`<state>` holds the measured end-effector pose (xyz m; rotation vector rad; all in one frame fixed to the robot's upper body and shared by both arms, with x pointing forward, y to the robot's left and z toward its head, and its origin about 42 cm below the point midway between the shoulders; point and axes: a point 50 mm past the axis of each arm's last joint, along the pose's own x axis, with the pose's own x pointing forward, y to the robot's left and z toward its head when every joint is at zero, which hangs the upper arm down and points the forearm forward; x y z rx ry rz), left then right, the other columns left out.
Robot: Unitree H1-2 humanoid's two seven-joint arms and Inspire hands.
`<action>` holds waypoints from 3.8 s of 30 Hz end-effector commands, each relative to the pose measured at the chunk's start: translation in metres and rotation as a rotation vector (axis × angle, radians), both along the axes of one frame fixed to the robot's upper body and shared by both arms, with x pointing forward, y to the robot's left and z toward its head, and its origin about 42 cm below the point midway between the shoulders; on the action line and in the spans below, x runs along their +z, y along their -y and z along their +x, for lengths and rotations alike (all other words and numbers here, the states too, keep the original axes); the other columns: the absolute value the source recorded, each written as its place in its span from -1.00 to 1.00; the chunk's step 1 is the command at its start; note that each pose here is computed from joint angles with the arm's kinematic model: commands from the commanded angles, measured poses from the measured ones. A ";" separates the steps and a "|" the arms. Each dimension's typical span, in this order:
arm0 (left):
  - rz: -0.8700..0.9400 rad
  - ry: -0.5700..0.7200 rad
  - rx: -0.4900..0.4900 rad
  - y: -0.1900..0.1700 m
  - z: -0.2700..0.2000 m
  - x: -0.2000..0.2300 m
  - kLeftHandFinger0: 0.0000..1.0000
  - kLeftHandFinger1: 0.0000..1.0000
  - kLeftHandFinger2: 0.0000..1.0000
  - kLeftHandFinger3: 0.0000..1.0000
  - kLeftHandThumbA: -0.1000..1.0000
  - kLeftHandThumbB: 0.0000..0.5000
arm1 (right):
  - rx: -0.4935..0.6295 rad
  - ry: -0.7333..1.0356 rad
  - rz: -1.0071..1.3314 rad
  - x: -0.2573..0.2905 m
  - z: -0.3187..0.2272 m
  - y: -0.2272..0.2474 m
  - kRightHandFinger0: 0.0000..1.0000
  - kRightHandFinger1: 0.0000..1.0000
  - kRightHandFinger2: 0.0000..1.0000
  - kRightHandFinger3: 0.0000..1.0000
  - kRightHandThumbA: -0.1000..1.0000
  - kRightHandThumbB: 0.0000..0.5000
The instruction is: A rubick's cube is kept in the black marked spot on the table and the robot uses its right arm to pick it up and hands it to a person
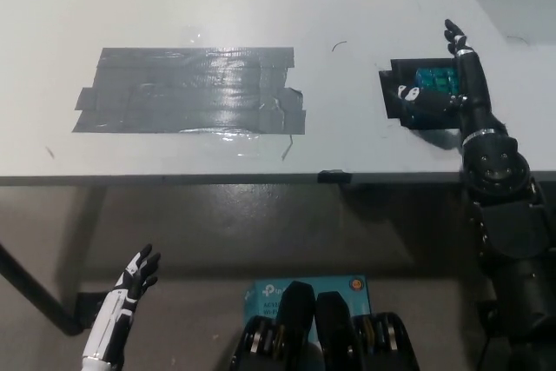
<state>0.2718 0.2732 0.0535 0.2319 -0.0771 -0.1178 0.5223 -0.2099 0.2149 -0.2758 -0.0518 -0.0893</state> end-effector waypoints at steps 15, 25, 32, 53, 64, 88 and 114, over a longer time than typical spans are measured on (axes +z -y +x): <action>0.025 0.057 -0.036 -0.001 0.008 0.015 1.00 1.00 1.00 1.00 1.00 0.33 | -0.081 0.017 -0.033 0.017 0.016 0.017 1.00 1.00 1.00 1.00 0.98 0.81; 0.025 0.061 -0.041 0.000 0.011 0.017 1.00 1.00 1.00 1.00 1.00 0.26 | -0.068 0.021 0.000 0.018 0.017 0.000 1.00 1.00 1.00 1.00 0.88 0.80; 0.031 0.058 -0.045 0.000 0.015 0.021 1.00 1.00 1.00 1.00 1.00 0.26 | -0.052 0.004 0.007 0.013 0.017 -0.002 1.00 1.00 1.00 1.00 0.89 0.79; 0.037 0.067 -0.051 0.000 0.021 0.025 1.00 1.00 1.00 1.00 1.00 0.19 | -0.125 -0.189 0.034 -0.031 0.021 0.009 1.00 1.00 1.00 1.00 0.16 0.28; 0.043 0.084 -0.050 0.001 0.028 0.032 1.00 1.00 1.00 1.00 1.00 0.31 | -0.117 -0.242 -0.159 -0.041 0.020 0.005 -1.00 -0.41 0.36 0.28 -1.00 -0.03; 0.072 0.107 -0.059 0.001 0.040 0.040 1.00 1.00 1.00 1.00 1.00 0.17 | -0.124 0.071 0.211 0.049 0.030 0.009 -1.00 0.07 0.82 0.81 -1.00 -0.39; 0.089 0.086 -0.055 0.002 0.038 0.034 1.00 1.00 1.00 1.00 1.00 0.10 | 0.141 0.330 0.792 0.179 -0.027 -0.013 -1.00 -0.06 0.81 0.85 -1.00 -0.57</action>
